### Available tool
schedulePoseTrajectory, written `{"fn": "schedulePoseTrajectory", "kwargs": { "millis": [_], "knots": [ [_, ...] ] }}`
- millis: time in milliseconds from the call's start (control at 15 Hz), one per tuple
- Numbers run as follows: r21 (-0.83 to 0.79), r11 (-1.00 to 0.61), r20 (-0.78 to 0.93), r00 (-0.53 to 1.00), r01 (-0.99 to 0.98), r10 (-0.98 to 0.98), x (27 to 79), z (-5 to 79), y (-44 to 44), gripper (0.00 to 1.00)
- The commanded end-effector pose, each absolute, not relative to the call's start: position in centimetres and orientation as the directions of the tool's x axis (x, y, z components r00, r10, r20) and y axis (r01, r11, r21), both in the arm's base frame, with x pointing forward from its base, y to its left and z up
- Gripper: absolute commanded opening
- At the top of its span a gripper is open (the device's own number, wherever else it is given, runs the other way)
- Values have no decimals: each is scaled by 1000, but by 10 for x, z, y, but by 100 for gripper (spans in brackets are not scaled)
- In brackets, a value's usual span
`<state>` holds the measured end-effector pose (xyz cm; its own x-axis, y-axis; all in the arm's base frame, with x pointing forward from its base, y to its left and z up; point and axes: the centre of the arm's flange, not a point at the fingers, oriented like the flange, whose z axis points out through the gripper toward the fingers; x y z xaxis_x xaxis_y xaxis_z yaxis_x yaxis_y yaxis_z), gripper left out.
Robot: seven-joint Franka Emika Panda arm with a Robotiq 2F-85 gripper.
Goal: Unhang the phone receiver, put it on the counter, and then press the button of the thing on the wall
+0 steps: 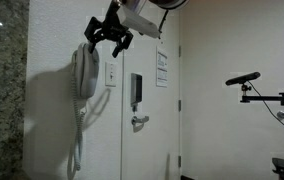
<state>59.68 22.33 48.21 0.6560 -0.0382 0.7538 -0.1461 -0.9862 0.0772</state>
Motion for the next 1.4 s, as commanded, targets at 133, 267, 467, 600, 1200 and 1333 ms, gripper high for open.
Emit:
{"fn": "schedulePoseTrajectory", "kwargs": {
  "millis": [133,267,467,600,1200,1333],
  "knots": [
    [111,-986,763,646,-123,5,620,485,227,100],
    [121,-986,766,643,-117,18,624,488,230,100],
    [128,-986,772,635,-108,31,631,493,237,100],
    [131,-986,772,634,-102,37,636,493,241,100],
    [129,-986,763,646,-111,27,651,485,235,92],
    [129,-985,763,646,-116,23,653,484,233,66]
  ]
}}
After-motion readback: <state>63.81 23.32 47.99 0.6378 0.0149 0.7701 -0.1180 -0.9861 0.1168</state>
